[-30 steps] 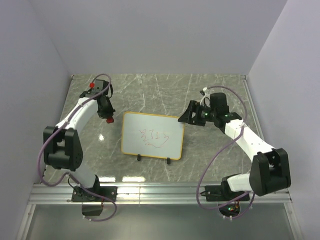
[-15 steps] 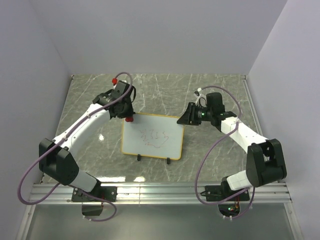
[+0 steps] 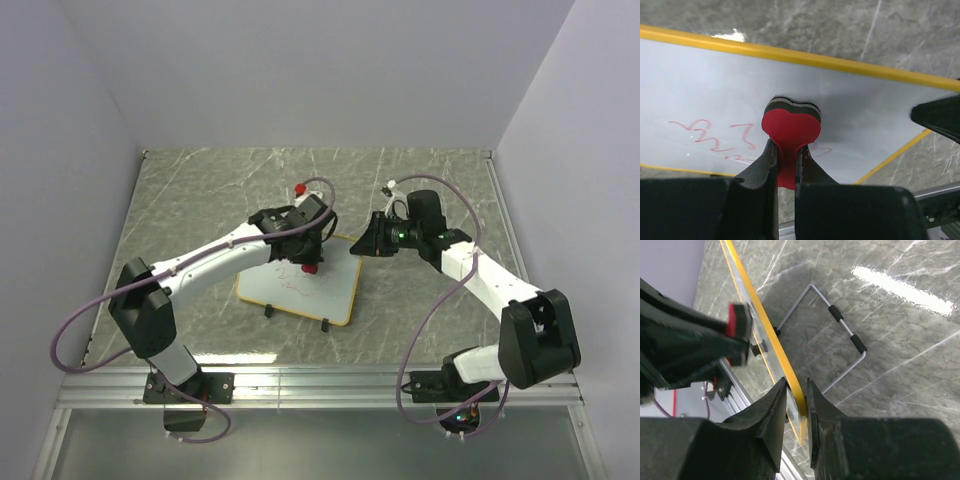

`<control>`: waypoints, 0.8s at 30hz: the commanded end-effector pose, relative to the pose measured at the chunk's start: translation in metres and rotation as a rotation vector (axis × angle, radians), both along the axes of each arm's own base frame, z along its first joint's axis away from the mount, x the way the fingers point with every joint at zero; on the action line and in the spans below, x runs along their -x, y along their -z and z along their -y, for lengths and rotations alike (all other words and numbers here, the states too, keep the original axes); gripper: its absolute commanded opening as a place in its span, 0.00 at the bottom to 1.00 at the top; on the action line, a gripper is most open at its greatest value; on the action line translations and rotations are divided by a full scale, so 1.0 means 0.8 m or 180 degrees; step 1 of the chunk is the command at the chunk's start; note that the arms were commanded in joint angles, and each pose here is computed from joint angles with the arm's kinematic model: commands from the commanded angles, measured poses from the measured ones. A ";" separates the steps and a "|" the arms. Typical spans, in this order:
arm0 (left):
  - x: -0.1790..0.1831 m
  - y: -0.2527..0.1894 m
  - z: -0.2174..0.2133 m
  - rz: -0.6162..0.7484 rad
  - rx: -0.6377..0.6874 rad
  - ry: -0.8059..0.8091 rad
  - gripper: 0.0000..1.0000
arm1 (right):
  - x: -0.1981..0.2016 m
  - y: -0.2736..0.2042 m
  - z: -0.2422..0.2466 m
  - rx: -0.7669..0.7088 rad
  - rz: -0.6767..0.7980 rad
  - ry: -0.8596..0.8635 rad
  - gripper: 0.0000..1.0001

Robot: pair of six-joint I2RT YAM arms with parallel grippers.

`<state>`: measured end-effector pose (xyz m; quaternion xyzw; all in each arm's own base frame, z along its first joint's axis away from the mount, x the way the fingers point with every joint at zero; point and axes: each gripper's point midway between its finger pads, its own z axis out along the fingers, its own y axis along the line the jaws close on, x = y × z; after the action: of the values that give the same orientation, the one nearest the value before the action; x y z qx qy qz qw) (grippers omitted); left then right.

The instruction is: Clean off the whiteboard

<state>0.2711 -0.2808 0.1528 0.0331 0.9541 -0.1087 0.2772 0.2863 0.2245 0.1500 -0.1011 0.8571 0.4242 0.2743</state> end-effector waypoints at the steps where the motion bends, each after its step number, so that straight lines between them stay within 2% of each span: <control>1: 0.001 -0.016 0.030 0.0176 0.0165 -0.0033 0.00 | 0.008 0.015 0.010 0.0266 0.0054 0.0067 0.01; 5: 0.023 0.000 0.058 0.0184 0.0242 0.0078 0.00 | 0.013 0.027 0.010 0.0382 0.0005 0.0078 0.00; 10: 0.053 0.024 0.083 0.0259 0.0117 0.0279 0.00 | 0.019 0.041 0.004 0.0399 -0.0140 0.0066 0.00; 13: 0.051 0.040 0.063 0.0392 -0.0119 0.0113 0.00 | 0.021 0.046 0.001 0.0377 -0.0210 0.0051 0.00; 15: 0.047 0.041 0.057 0.0502 -0.0054 0.0029 0.00 | 0.024 0.048 -0.002 0.0360 -0.0250 0.0019 0.00; 19: 0.049 0.074 0.036 0.0543 -0.0192 0.0015 0.00 | 0.031 0.055 -0.007 0.0335 -0.0361 -0.0034 0.00; 24: 0.038 0.085 0.023 0.0625 -0.0258 -0.0022 0.00 | 0.044 0.064 -0.011 0.0357 -0.0451 -0.0072 0.00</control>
<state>0.2192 -0.3245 0.0999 0.0710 0.9306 -0.1164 0.3397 0.2813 0.2324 0.1340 -0.1009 0.8667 0.4095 0.2663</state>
